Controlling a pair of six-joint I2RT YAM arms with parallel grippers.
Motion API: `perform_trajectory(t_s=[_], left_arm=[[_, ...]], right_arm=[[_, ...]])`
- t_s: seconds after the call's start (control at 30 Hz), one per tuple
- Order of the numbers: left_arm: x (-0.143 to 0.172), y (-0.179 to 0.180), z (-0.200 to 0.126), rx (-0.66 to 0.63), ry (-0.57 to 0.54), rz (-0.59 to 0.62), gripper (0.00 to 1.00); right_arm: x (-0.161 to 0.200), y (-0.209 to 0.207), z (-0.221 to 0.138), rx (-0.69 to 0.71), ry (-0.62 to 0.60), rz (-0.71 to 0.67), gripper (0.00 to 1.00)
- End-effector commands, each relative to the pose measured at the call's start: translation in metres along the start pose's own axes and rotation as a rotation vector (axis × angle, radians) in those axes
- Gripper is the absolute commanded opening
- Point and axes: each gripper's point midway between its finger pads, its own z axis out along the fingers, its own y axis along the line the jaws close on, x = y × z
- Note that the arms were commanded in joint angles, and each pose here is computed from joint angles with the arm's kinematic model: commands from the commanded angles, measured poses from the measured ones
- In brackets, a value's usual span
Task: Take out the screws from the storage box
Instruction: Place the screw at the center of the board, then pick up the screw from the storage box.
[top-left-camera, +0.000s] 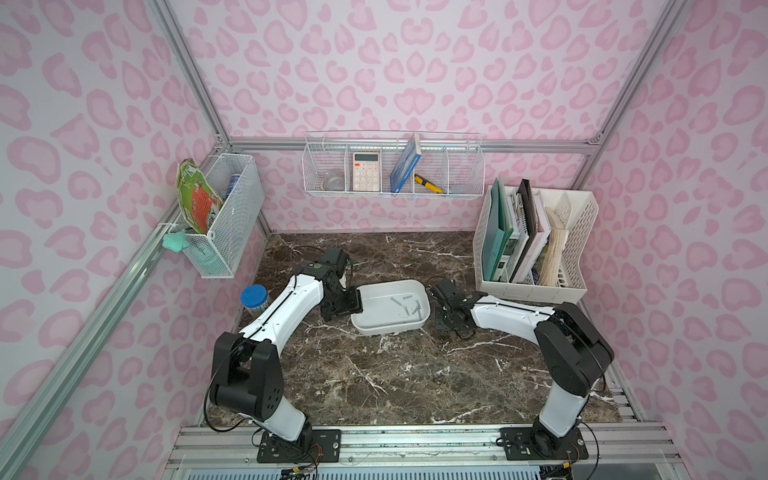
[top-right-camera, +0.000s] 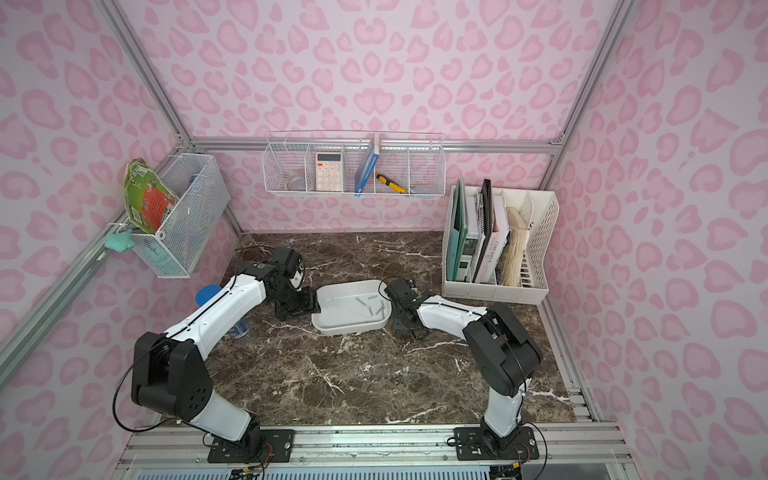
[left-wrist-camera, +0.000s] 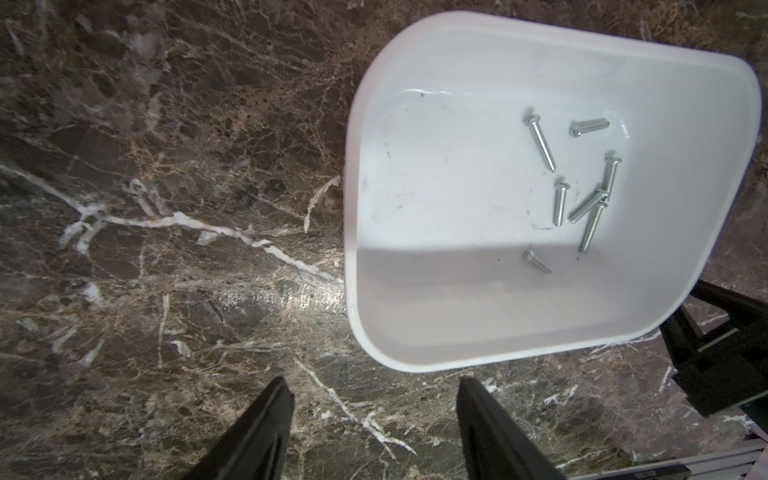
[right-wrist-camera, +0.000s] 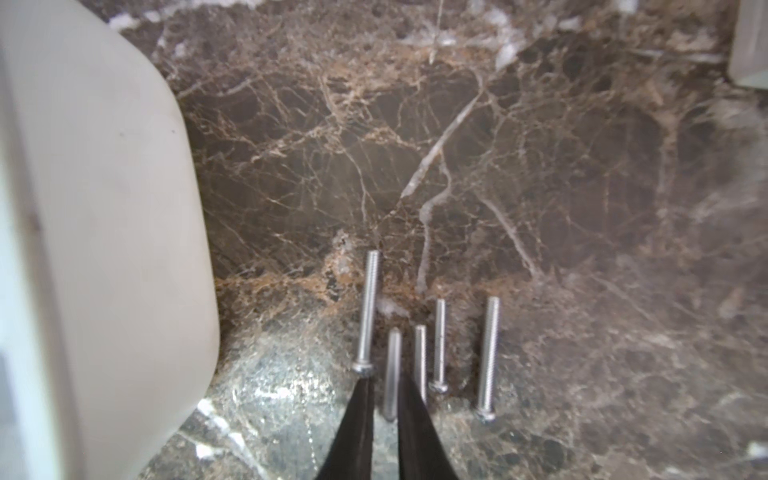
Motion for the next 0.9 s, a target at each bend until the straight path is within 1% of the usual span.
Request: perform_trajectory(t_s=[0.0,0.1,0.17,0.33,0.43,0.53,0.6,0.7,0.87], left_arm=[[0.001,0.001,-0.002,-0.007,0.001,-0.001,0.68],[0.001,0.0,-0.004,-0.005,-0.004,0.0,0.68],[0.0,0.001,-0.005,-0.005,-0.013,0.002,0.68],[-0.001,0.001,-0.009,-0.005,-0.031,0.004,0.68],[-0.002,0.002,-0.01,-0.01,-0.037,0.002,0.68],[-0.003,0.004,-0.012,-0.023,-0.051,-0.002,0.67],[-0.004,0.004,-0.014,-0.025,-0.057,-0.003,0.67],[-0.004,0.005,-0.014,-0.026,-0.063,-0.006,0.67],[-0.006,0.007,-0.016,-0.031,-0.071,-0.009,0.68]], right_arm=[[0.001,-0.005,-0.002,0.029,0.002,0.005,0.2],[-0.006,-0.004,-0.011,0.032,-0.02,0.015,0.21],[-0.018,0.004,-0.023,0.008,-0.064,0.008,0.21],[-0.055,0.034,-0.064,-0.084,-0.176,-0.012,0.23],[-0.071,0.053,-0.075,-0.127,-0.203,-0.045,0.26],[-0.087,0.084,-0.08,-0.163,-0.224,-0.097,0.3],[-0.088,0.102,-0.074,-0.169,-0.221,-0.158,0.32],[-0.089,0.128,-0.054,-0.176,-0.187,-0.252,0.34],[-0.089,0.152,-0.023,-0.184,-0.146,-0.346,0.35]])
